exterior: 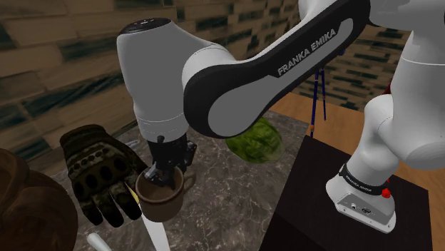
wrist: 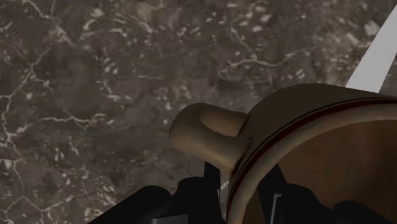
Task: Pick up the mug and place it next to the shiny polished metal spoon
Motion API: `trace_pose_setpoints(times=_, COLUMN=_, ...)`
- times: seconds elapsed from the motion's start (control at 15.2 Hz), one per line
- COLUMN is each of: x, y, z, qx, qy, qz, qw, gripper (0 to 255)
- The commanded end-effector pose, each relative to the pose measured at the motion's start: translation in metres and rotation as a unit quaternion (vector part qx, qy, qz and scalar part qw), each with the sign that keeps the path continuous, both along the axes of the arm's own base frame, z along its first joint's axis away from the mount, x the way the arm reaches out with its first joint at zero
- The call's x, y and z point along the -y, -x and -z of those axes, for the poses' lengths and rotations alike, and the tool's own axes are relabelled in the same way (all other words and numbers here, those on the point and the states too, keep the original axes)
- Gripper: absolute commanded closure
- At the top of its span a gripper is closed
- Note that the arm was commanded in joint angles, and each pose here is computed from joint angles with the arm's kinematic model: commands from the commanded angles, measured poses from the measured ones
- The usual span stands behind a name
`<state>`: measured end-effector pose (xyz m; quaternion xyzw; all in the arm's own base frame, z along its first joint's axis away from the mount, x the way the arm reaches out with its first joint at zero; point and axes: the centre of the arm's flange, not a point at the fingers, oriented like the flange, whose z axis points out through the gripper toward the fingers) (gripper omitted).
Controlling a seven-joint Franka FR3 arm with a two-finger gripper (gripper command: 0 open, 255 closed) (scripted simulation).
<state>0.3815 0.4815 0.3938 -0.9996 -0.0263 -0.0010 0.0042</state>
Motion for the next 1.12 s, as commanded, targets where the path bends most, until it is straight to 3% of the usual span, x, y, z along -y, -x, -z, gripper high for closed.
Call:
trace_pose_setpoints(times=0.0, x=0.001, y=-0.002, z=0.005, qx=-0.003, qy=0.003, qz=0.002, qw=1.0, gripper=255)
trace_pose_setpoints(times=0.13, x=0.001, y=-0.002, z=0.005, qx=-0.003, qy=0.003, qz=0.002, qw=1.0, gripper=255)
trace_pose_setpoints(times=0.2, x=0.001, y=-0.002, z=0.004, qx=-0.003, qy=0.003, qz=0.002, qw=1.0, gripper=0)
trace_pose_setpoints(times=0.53, x=0.001, y=-0.002, z=0.005, qx=-0.003, qy=0.003, qz=0.002, qw=1.0, gripper=0)
trace_pose_setpoints(times=0.79, x=0.001, y=-0.002, z=-0.045, qx=-0.003, qy=0.003, qz=0.002, qw=1.0, gripper=0)
trace_pose_setpoints(times=1.06, x=0.001, y=-0.002, z=-0.045, qx=-0.003, qy=0.003, qz=0.002, qw=1.0, gripper=0)
